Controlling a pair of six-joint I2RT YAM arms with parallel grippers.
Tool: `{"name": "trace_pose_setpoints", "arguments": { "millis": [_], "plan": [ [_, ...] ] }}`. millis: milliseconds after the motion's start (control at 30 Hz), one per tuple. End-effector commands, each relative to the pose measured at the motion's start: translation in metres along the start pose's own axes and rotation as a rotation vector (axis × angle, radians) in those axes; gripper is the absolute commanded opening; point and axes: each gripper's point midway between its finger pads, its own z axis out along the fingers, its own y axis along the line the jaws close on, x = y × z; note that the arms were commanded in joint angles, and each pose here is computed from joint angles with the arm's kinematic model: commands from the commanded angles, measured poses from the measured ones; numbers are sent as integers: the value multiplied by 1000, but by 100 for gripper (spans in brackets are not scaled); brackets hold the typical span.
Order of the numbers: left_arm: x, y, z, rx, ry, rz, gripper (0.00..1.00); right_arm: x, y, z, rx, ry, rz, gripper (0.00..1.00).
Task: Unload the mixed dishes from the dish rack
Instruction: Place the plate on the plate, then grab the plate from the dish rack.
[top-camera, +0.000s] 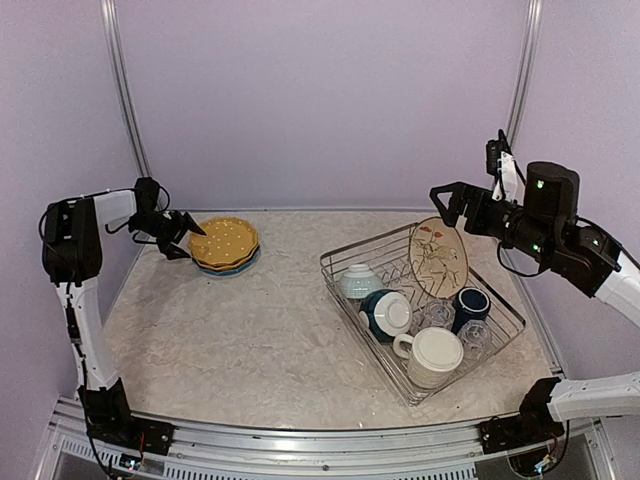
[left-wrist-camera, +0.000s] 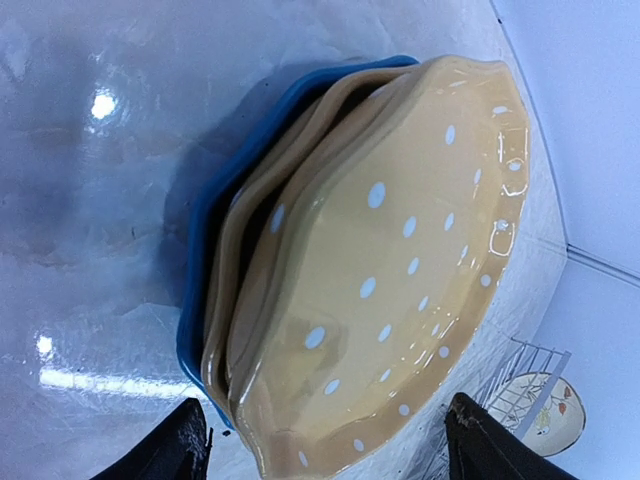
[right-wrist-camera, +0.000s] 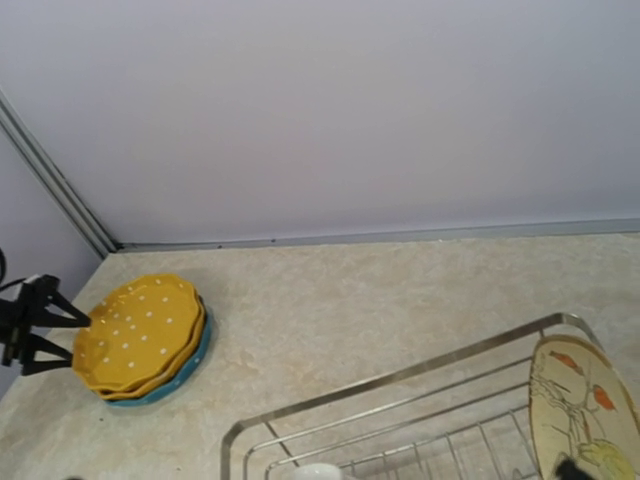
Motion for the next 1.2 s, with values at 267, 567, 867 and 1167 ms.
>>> {"name": "trace_pose_setpoints", "arguments": {
  "millis": [267,567,867,1167],
  "plan": [
    [2,-26,-48,-19,-94,74,82,19,-33,-3,171,79,-59,100],
    [40,-102,-106,145,-224,287,93,48,-95,-1,553,348,-243,100],
    [110,-166,-139,211,-285,570,99,91,-149,36,582,531,-238,91],
    [156,-192,-130,264,-209,679,99,127,-167,77,580,628,-276,71]
  ]
}}
